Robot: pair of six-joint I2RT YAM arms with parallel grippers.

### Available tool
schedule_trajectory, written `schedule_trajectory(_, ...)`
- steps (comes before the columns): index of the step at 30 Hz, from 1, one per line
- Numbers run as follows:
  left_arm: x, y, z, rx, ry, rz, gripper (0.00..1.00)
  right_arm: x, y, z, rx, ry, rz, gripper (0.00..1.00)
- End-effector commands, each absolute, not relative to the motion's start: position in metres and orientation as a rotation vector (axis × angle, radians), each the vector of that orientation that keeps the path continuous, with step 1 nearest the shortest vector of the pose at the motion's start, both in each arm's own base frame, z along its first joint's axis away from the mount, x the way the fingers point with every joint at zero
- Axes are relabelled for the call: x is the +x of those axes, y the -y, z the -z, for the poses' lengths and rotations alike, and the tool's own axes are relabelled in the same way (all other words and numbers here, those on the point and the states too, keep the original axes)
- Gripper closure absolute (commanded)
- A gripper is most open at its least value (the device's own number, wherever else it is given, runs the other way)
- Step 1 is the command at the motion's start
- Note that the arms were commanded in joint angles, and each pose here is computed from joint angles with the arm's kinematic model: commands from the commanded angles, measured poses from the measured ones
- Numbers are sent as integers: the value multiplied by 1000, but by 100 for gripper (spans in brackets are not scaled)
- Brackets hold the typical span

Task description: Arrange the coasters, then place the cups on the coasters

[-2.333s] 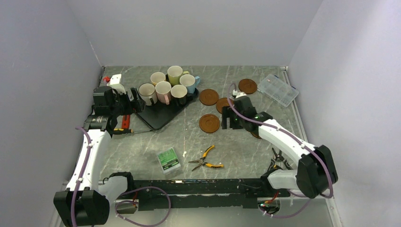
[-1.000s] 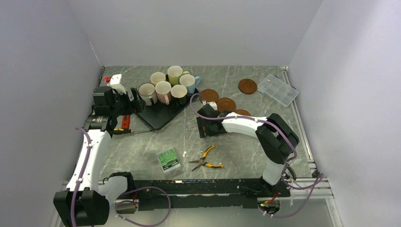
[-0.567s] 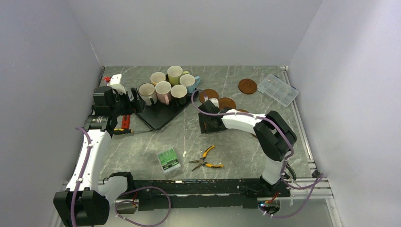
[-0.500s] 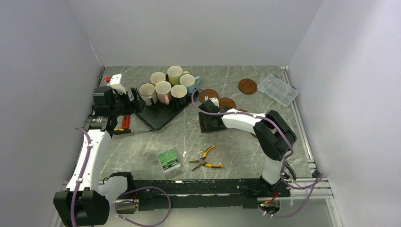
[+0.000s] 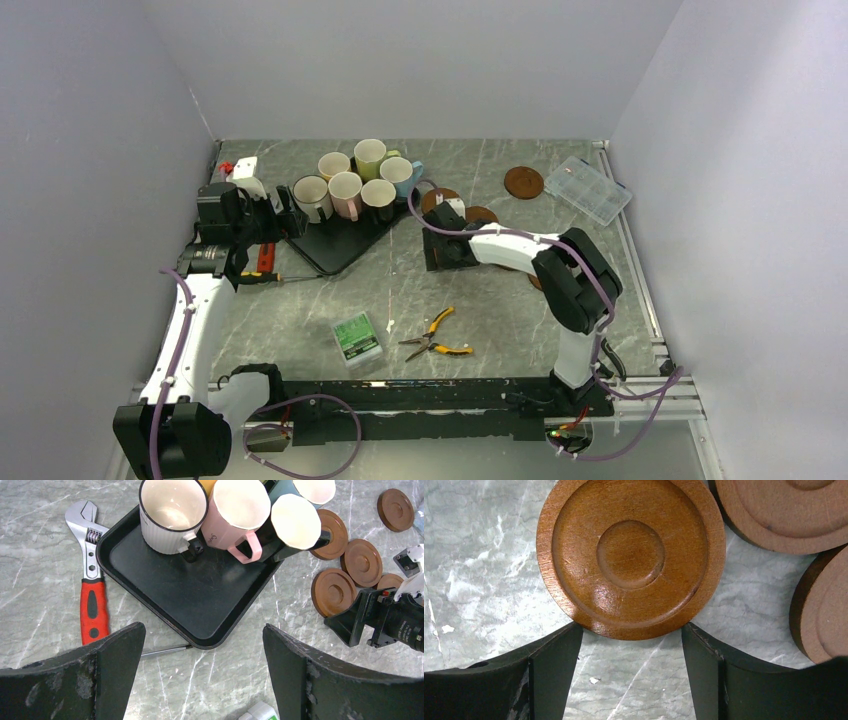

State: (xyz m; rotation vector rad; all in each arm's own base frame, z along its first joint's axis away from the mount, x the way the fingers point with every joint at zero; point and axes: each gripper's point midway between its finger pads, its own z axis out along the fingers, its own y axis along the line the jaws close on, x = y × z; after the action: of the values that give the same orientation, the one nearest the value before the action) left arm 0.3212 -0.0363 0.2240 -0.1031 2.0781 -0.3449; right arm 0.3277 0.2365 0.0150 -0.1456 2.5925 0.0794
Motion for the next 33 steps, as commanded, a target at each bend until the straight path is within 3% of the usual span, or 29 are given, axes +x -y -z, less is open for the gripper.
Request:
schedule_trajectory(1,324,39,-231,-74,-2052,354,6,338,-238,-9,-139,-2587,-75,24)
schedule_trajectory(33,325,39,-230,-74,-2056,353,6,352,-244,-5,-135,-2578,-102,25)
